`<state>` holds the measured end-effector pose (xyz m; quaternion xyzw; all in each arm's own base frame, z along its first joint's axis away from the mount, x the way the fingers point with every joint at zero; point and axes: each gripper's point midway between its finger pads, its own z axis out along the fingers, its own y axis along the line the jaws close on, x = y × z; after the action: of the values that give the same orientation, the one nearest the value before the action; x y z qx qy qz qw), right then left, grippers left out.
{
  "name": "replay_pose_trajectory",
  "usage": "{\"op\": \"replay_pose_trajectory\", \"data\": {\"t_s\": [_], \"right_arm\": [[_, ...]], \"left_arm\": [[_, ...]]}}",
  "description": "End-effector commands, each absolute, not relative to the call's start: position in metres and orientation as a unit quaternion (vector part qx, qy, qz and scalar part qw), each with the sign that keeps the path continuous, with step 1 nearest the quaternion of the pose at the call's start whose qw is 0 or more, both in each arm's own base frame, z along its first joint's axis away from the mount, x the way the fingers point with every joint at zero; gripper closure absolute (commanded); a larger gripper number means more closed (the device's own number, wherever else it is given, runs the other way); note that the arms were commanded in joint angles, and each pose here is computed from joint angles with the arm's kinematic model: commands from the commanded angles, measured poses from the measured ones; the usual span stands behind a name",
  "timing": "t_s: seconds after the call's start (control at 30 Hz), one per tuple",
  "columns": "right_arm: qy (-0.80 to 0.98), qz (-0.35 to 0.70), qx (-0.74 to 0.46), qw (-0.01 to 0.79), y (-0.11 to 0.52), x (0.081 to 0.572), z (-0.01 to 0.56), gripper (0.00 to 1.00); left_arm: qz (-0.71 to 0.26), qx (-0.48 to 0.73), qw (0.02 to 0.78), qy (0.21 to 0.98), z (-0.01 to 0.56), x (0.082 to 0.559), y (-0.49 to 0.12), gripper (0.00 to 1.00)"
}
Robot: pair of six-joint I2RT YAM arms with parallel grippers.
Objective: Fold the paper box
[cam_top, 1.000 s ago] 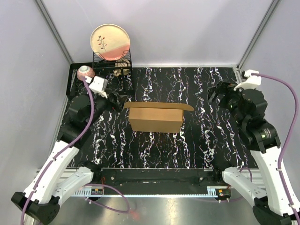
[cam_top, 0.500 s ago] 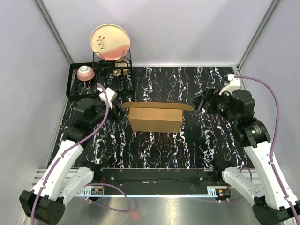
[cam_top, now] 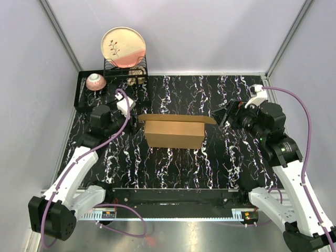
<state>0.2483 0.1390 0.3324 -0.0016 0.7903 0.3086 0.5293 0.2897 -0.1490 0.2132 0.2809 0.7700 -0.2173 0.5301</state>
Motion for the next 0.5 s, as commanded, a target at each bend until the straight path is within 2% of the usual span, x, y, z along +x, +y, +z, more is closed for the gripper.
{"op": "replay_pose_trajectory", "data": {"t_s": [0.0, 0.07, 0.1, 0.23, 0.47], "right_arm": [[0.776, 0.322, -0.007, 0.542, 0.1431, 0.2484, 0.342, 0.0], [0.777, 0.32, -0.006, 0.542, 0.1427, 0.249, 0.3412, 0.0], [0.777, 0.319, -0.006, 0.543, 0.1423, 0.2495, 0.3408, 0.0], [0.78, 0.316, -0.004, 0.54, 0.1417, 0.2503, 0.3384, 0.0], [0.786, 0.309, 0.0, 0.535, 0.1402, 0.253, 0.3359, 0.0]], "left_arm": [[-0.219, 0.295, 0.58, 0.727, 0.2484, 0.303, -0.1548, 0.41], [-0.22, 0.293, 0.584, 0.725, 0.2503, 0.3056, -0.1554, 0.47], [-0.22, 0.291, 0.583, 0.726, 0.2498, 0.3076, -0.1558, 0.53], [-0.22, 0.284, 0.586, 0.726, 0.2522, 0.3111, -0.1557, 0.64], [-0.221, 0.274, 0.594, 0.723, 0.2552, 0.3095, -0.1541, 0.76]]}}
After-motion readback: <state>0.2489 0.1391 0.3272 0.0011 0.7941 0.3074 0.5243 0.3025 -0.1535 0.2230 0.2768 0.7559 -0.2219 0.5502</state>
